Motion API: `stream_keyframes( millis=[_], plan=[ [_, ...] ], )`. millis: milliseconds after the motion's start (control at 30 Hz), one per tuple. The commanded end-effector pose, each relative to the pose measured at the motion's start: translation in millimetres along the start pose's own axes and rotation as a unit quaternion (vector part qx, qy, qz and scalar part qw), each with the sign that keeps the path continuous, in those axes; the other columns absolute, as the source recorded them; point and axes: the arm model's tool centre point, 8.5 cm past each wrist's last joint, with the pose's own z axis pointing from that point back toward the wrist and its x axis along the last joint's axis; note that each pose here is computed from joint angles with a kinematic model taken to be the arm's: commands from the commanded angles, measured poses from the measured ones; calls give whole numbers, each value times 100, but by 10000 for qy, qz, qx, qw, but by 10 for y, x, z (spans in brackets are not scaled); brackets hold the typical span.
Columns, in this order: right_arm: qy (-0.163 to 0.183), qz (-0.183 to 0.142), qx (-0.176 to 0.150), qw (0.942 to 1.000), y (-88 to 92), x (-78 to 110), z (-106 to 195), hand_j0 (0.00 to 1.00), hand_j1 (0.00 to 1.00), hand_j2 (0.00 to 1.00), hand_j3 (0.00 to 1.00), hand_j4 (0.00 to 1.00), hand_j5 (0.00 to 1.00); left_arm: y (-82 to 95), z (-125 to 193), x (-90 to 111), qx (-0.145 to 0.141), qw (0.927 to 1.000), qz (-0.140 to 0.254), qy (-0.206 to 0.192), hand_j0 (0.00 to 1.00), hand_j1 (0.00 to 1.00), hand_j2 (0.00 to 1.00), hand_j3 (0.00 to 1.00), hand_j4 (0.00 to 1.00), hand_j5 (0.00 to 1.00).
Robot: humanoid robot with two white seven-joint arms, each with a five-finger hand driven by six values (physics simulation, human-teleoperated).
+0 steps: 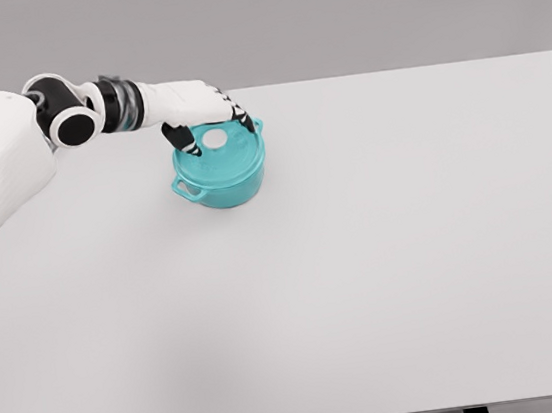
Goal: Open the lid of the pot with left arm
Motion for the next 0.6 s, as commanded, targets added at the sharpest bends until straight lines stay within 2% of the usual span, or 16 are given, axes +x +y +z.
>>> stream_keyframes(
  millis=[0, 333, 567],
  plan=[
    [0, 0, 1, 10000, 0, -1, 0, 100, 100, 100, 100, 100, 100, -14, -6, 4, -18, 10000, 13, -6, 80, 80, 80, 80, 80, 80],
    [6, -2, 6, 10000, 6, -9, -1, 100, 100, 100, 100, 100, 100, -22, -11, 9, -32, 10000, 5, -16, 70, 70, 70, 70, 70, 70],
    [6, -2, 6, 10000, 6, -9, -1, 100, 100, 100, 100, 100, 100, -18, 7, -1, -29, 10000, -9, -9, 57, 57, 57, 57, 57, 57]
  ],
)
